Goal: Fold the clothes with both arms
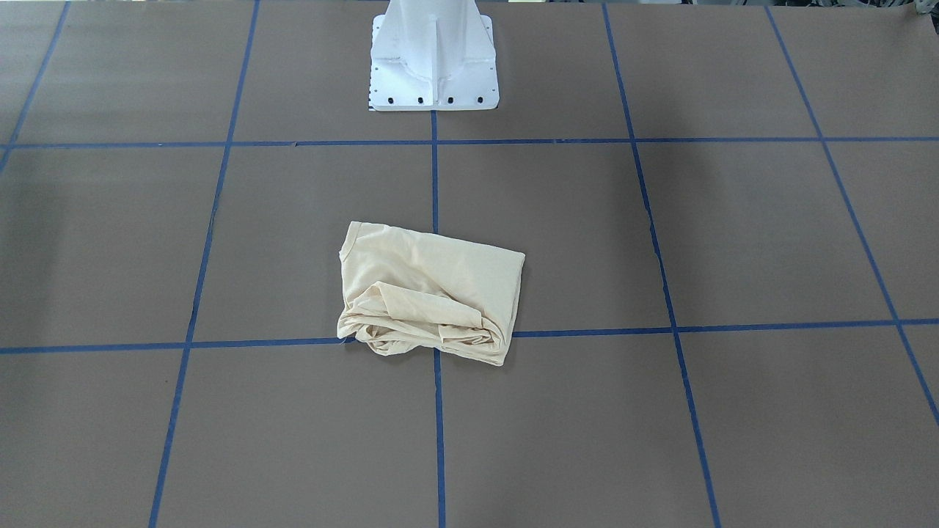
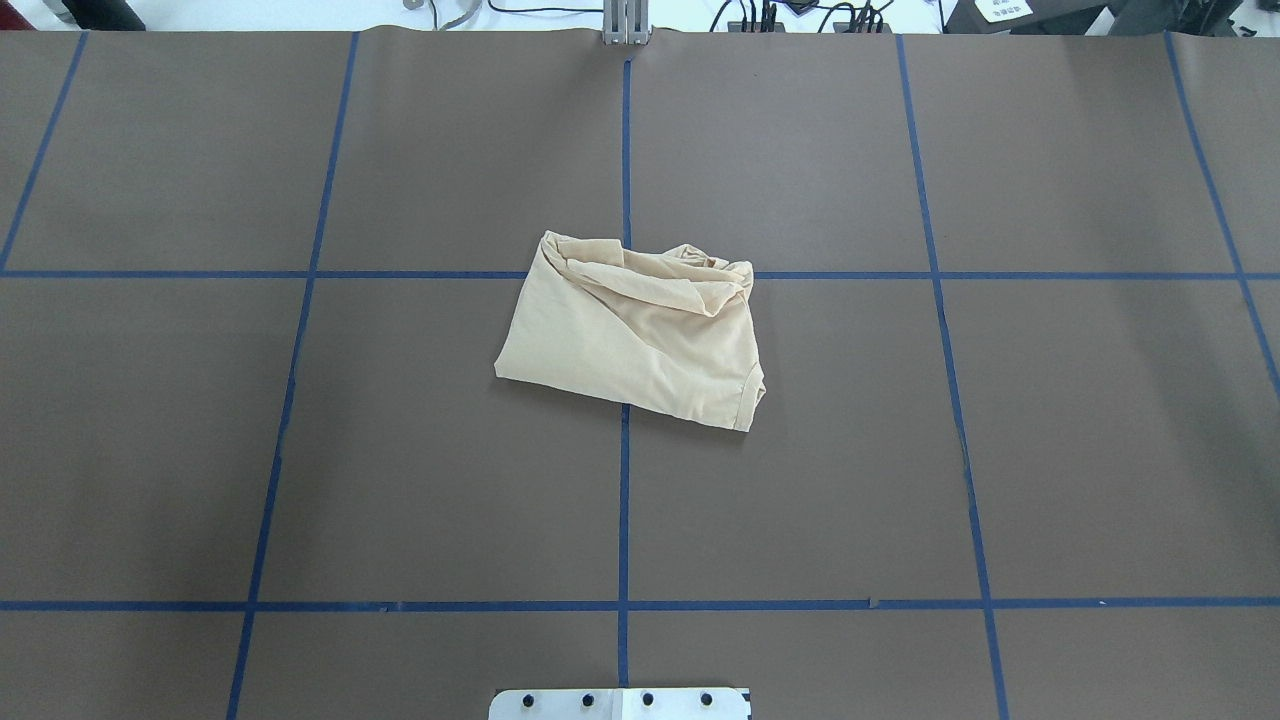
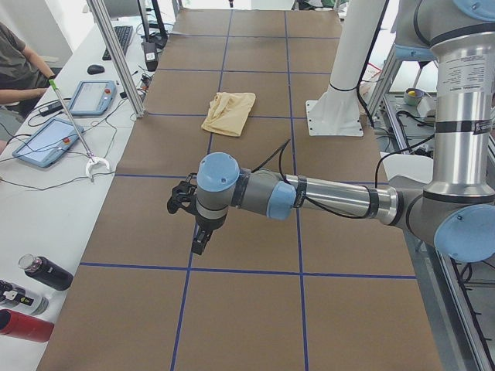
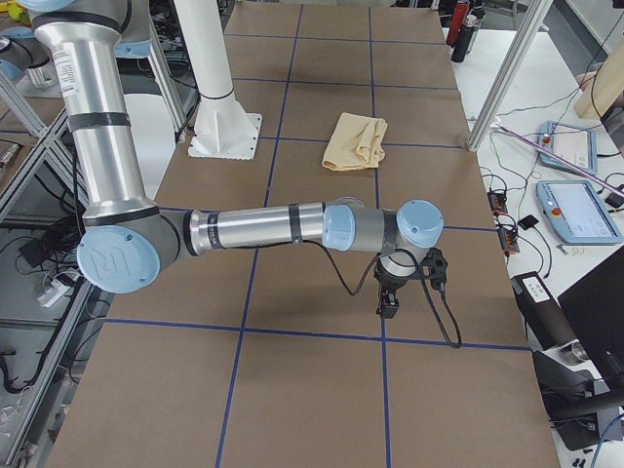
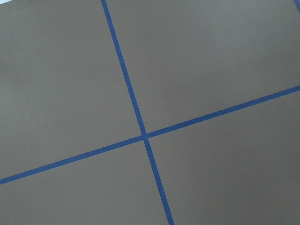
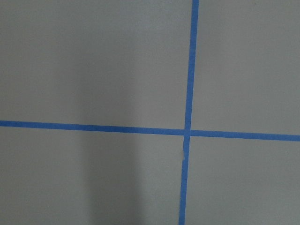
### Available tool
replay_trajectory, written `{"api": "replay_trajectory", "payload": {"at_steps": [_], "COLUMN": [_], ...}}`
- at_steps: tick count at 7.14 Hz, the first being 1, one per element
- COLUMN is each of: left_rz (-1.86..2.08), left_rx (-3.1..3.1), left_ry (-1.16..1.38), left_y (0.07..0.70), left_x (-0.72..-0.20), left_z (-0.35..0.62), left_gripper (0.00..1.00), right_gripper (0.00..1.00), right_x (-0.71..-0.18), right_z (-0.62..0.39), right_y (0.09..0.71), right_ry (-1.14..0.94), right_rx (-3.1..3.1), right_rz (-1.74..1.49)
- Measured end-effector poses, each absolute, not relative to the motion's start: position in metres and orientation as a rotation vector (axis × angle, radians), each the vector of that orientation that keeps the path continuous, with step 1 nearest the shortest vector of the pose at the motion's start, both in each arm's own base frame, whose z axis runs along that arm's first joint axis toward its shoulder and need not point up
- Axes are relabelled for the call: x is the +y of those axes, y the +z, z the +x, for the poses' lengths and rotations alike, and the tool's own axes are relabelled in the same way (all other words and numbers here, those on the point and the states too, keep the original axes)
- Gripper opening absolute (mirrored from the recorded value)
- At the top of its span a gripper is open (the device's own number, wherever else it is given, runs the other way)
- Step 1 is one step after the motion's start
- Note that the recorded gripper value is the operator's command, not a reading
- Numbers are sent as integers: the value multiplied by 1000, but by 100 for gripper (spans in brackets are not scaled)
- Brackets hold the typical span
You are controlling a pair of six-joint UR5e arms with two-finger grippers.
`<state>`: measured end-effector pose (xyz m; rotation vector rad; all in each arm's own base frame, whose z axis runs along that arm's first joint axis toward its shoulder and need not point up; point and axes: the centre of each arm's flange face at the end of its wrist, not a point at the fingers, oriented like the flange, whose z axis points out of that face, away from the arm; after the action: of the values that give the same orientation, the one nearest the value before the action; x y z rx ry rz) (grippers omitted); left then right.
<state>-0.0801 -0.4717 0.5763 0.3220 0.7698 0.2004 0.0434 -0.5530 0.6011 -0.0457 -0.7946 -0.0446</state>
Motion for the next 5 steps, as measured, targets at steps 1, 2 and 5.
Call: {"api": "replay_trajectory", "payload": {"at_steps": [1,2,5], "left_rz": [323,325,307], "left_rx": [771,772,774], "left_ry": [201,203,195], "left_y": [575,574,584], "left_x": [-472,-473,-473], "left_z": [-79,-79,-79], "left_gripper": [100,100,100], "right_gripper": [100,100,100], "right_x": [-540,-531,-524], "right_z": [44,45,45], "right_y": [603,604,604], "right_ry": [-43,-43,-45], "right_rx": [-791,-788,-786], "right_rz": [-45,-43,-40]}}
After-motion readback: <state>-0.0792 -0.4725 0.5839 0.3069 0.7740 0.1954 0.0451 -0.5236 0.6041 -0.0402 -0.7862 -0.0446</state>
